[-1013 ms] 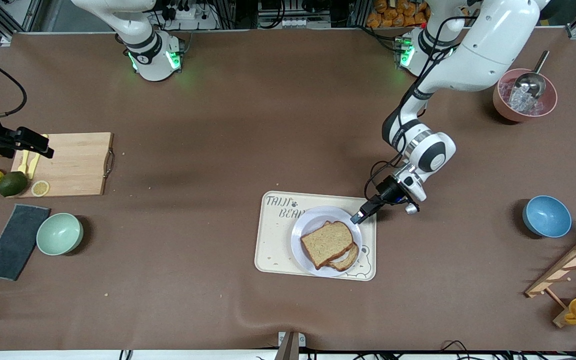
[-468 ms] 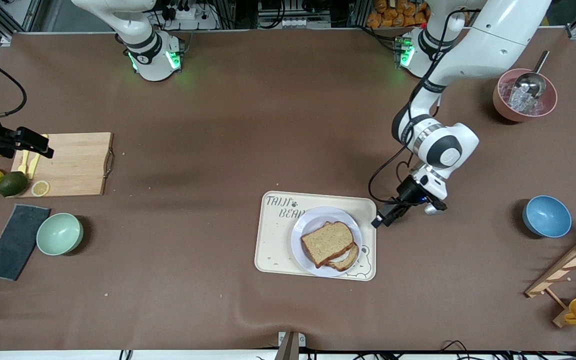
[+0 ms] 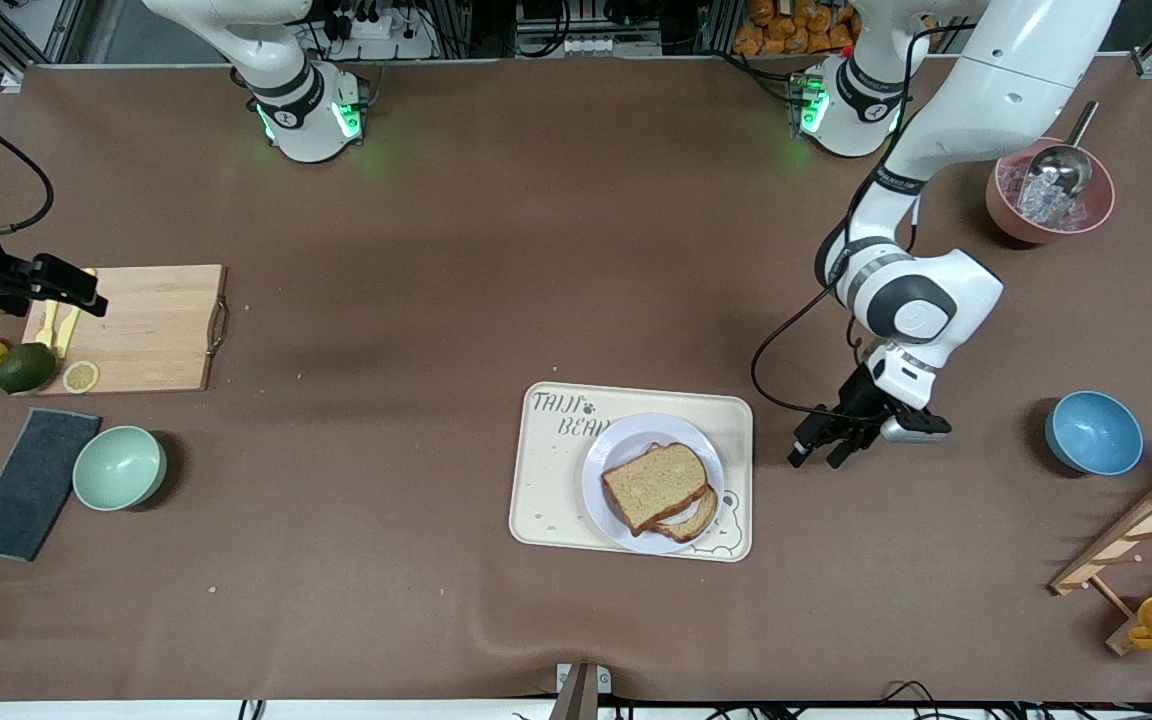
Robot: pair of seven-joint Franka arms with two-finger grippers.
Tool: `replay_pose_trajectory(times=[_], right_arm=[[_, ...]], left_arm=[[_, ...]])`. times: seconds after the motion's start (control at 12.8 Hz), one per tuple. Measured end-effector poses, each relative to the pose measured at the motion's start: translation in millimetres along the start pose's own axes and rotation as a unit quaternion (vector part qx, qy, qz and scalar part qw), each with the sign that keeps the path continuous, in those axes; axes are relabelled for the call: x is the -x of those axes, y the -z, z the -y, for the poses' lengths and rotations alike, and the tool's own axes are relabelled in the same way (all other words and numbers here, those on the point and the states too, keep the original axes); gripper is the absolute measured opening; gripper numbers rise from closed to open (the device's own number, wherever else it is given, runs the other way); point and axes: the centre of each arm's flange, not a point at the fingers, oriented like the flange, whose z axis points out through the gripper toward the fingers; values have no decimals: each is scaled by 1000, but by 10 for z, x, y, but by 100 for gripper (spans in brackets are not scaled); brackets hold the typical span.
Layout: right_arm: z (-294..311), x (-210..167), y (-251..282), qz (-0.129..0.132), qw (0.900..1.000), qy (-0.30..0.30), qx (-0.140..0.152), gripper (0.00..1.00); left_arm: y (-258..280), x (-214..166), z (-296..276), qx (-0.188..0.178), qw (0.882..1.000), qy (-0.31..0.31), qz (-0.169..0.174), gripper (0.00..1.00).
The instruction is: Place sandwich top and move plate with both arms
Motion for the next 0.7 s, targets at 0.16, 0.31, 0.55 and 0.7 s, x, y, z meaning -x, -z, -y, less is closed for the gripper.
replay_pose_trajectory(times=[0.16,0.31,0.55,0.7], right_arm=[[0,0,0,0,1000,0,0,100],[2,0,-1,0,1000,0,0,100],[5,0,-1,0,1000,0,0,100],[11,-1,-1,0,1000,1,0,100]], left_arm=[[64,-140,146,-10,1000,-27,-1,100],[109,-214,260,-19,999,-44,0,100],[198,-337,483,-37,996,-85,7,100],[271,-406,679,-53,991,-123,18,100]])
